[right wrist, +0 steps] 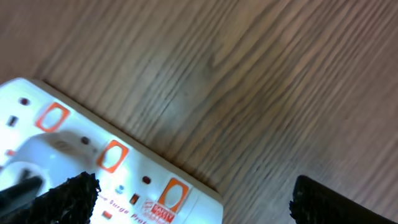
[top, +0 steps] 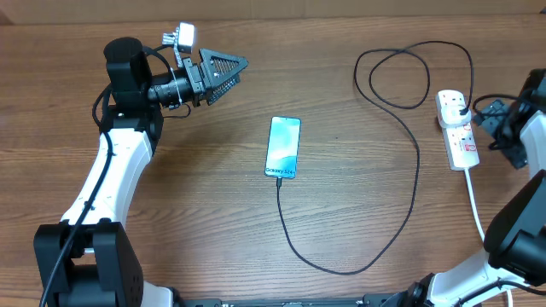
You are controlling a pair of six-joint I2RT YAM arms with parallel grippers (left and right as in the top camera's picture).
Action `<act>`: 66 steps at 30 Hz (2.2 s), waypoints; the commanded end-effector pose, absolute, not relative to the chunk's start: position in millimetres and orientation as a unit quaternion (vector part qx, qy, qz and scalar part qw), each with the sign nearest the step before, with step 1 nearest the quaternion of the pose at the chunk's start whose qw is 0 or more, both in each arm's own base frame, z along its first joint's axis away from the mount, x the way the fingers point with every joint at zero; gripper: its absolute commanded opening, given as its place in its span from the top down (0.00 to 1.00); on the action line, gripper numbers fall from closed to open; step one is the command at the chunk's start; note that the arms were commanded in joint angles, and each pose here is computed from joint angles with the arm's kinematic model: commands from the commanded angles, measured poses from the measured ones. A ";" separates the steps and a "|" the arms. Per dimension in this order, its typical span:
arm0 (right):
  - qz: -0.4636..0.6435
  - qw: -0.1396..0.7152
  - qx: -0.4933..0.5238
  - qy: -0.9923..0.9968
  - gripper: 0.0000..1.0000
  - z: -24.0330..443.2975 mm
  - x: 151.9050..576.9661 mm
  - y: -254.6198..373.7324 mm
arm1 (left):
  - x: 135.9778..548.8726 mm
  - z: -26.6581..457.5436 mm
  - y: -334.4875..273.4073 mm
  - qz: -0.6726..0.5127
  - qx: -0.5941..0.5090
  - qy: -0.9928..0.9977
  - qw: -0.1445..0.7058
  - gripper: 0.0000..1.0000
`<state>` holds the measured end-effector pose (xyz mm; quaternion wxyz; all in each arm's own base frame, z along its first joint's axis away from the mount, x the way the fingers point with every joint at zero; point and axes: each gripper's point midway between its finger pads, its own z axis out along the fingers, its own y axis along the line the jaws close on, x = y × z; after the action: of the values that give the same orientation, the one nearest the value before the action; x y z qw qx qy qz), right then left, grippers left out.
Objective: Plug charger to phone and switch on socket
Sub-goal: 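Move the right gripper over to the white power strip's switch, then press the socket switch beside the plug with the right gripper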
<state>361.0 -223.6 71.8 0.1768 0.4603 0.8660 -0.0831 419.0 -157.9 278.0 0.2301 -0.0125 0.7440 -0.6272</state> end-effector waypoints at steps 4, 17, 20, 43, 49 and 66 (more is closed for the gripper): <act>-0.087 0.168 0.461 0.867 0.00 46.3 354.4 -221.7 | 418.8 282.3 -157.9 -0.625 0.000 0.742 0.242 0.00; -0.066 0.191 0.441 0.874 0.00 68.4 373.4 -226.7 | 418.8 282.3 -157.9 -0.625 0.000 0.742 0.242 0.00; -0.071 0.201 0.429 0.878 0.01 80.1 378.1 -233.9 | 418.8 282.3 -157.9 -0.625 0.001 0.742 0.242 0.00; 0.003 0.132 0.400 0.907 0.00 13.6 380.1 -215.9 | 418.8 282.3 -157.9 -0.625 0.000 0.742 0.242 0.00; 0.012 0.141 0.398 0.906 0.00 14.9 384.8 -215.5 | 418.8 282.3 -157.9 -0.625 0.000 0.742 0.242 0.00; 0.033 0.120 0.398 0.909 0.00 12.1 378.4 -204.1 | 418.8 282.3 -157.9 -0.625 0.000 0.742 0.242 0.00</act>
<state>379.1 -221.7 20.4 0.1408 0.4140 0.8993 0.0079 419.0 -157.9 278.0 0.2299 -0.0126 0.7441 -0.6272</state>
